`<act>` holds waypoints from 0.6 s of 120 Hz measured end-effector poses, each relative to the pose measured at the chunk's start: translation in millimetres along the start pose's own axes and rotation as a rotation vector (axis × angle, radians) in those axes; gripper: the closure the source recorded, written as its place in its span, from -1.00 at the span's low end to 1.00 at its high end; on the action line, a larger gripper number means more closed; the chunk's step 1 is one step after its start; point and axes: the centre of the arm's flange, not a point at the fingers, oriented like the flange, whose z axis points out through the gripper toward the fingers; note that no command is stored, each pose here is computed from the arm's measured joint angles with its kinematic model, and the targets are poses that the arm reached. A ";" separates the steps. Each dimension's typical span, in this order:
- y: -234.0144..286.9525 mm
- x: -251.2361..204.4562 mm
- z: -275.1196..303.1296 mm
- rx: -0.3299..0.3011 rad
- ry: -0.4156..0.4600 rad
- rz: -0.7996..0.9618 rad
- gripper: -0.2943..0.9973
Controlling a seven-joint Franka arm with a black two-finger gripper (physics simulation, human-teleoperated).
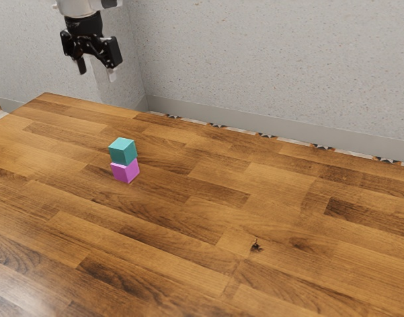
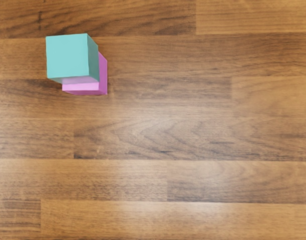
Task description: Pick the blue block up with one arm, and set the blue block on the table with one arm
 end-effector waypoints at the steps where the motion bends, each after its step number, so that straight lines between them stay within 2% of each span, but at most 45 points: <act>1: 0.0 0.0 -0.1 0.000 0.000 0.000 -0.54; 32: 11.3 5.4 3.7 -0.005 0.006 0.022 -0.54; 40: 11.8 19.7 28.8 -0.002 -0.020 0.021 -0.54; 56: -30.6 40.1 129.7 -0.046 -0.112 -0.044 -0.54; 72: -35.7 69.3 193.7 -0.071 -0.120 -0.048 -0.54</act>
